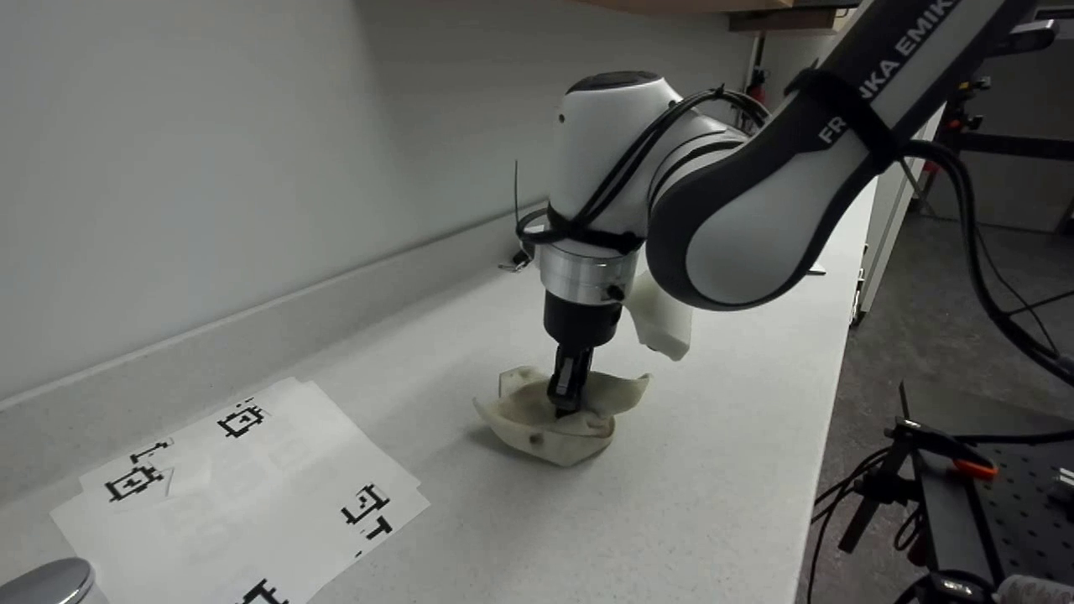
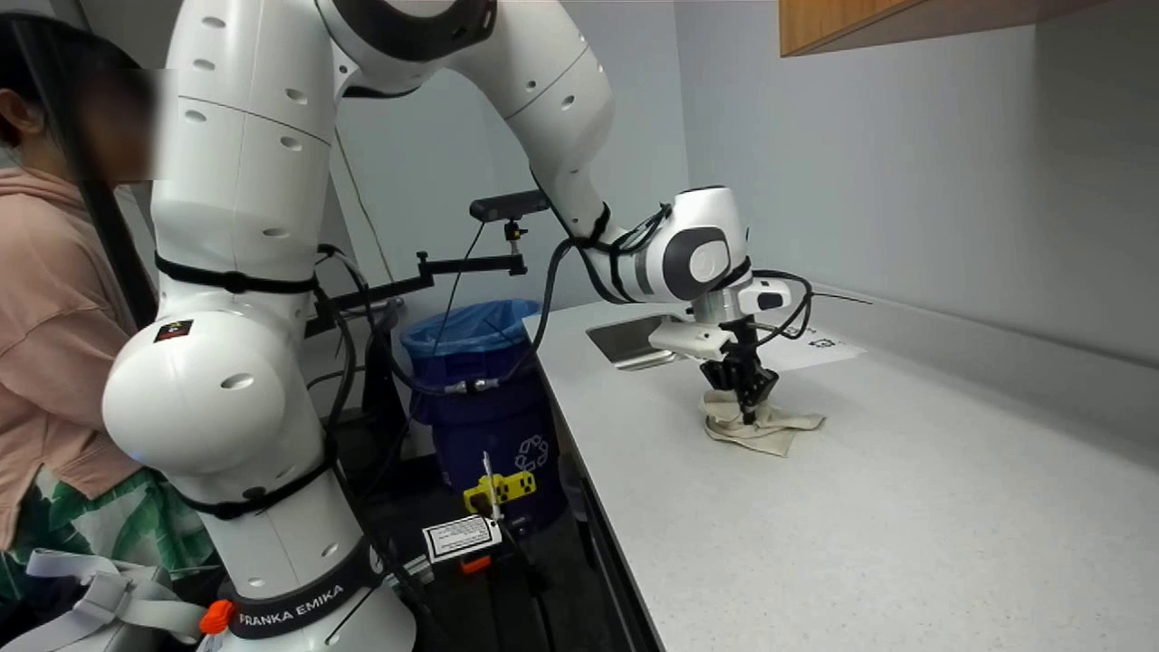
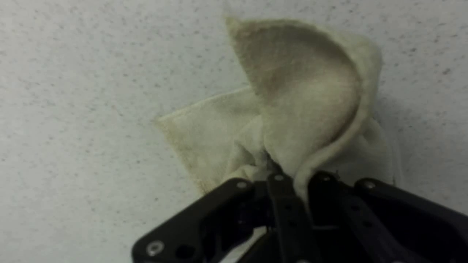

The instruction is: Use the white towel to wipe the countertop

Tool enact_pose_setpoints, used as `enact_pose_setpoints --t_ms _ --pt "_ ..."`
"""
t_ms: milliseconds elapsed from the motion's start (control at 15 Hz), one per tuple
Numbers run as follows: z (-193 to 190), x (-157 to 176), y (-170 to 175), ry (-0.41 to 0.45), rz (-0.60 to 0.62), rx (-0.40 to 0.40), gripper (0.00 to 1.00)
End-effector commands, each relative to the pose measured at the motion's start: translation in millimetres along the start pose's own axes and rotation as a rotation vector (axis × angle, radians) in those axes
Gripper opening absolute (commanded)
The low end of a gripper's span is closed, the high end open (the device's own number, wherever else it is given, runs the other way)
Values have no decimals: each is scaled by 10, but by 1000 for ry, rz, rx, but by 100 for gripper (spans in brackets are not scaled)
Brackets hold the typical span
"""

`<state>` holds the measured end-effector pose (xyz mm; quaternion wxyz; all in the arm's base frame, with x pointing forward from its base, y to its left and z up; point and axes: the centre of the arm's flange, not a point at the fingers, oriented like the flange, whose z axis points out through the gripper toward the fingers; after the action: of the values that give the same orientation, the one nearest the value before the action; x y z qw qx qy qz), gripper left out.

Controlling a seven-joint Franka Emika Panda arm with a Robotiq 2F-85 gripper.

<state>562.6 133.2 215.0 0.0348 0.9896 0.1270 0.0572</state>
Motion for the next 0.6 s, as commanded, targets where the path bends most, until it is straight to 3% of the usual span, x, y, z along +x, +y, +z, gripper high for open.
enact_pose_setpoints --t_ms 0,267,533 --pt "66 -33 -231 -24 -89 -9 2" --pt "92 0 154 -26 -25 -36 2" --pt "119 -106 947 -31 128 -68 2"
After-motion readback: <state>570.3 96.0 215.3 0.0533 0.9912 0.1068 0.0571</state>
